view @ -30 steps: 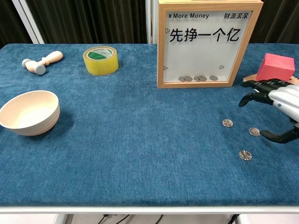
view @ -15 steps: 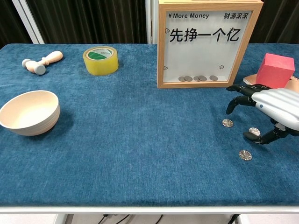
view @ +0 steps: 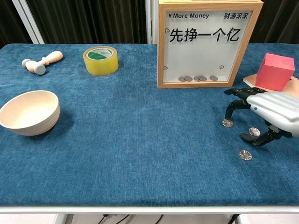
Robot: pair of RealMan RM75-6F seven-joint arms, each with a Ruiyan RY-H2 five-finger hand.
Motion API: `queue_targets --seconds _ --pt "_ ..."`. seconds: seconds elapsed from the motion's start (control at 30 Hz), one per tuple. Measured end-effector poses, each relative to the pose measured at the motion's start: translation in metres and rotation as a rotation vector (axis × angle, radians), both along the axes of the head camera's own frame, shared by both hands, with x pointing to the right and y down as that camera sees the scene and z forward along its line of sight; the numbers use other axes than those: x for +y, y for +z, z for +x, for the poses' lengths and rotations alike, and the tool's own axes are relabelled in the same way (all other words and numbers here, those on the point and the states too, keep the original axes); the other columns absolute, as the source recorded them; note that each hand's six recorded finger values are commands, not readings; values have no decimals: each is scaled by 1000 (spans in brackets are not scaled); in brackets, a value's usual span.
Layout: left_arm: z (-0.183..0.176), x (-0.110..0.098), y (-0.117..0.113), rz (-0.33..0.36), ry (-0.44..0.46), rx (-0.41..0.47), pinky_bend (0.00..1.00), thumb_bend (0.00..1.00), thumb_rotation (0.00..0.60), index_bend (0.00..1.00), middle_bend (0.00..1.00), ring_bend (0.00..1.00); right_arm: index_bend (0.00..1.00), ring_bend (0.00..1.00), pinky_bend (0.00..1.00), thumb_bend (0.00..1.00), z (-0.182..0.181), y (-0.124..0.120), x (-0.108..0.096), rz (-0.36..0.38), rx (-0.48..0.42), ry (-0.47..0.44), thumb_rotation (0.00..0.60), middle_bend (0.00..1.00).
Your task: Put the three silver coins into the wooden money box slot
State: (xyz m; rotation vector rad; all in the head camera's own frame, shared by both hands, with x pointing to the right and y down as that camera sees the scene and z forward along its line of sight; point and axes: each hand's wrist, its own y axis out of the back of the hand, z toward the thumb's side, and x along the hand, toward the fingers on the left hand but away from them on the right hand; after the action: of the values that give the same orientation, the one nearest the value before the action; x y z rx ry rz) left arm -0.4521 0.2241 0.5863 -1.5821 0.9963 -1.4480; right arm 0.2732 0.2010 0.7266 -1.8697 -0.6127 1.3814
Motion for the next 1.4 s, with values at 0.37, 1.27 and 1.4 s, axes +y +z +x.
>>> queue_targets --seconds 0.37,1.27,1.4 --pt "-3 0 0 -3 -5 6 0 0 600 7 0 0 359 0 0 321 -3 5 0 19 17 -6 600 0" --pt "-6 1 2 10 6 37 0 0 600 7 0 0 566 0 0 340 -13 15 -5 32 35 11 600 0" --pt "-8 1 3 12 1 49 0 0 600 7 0 0 584 0 0 340 -13 17 -6 59 53 1 600 0"
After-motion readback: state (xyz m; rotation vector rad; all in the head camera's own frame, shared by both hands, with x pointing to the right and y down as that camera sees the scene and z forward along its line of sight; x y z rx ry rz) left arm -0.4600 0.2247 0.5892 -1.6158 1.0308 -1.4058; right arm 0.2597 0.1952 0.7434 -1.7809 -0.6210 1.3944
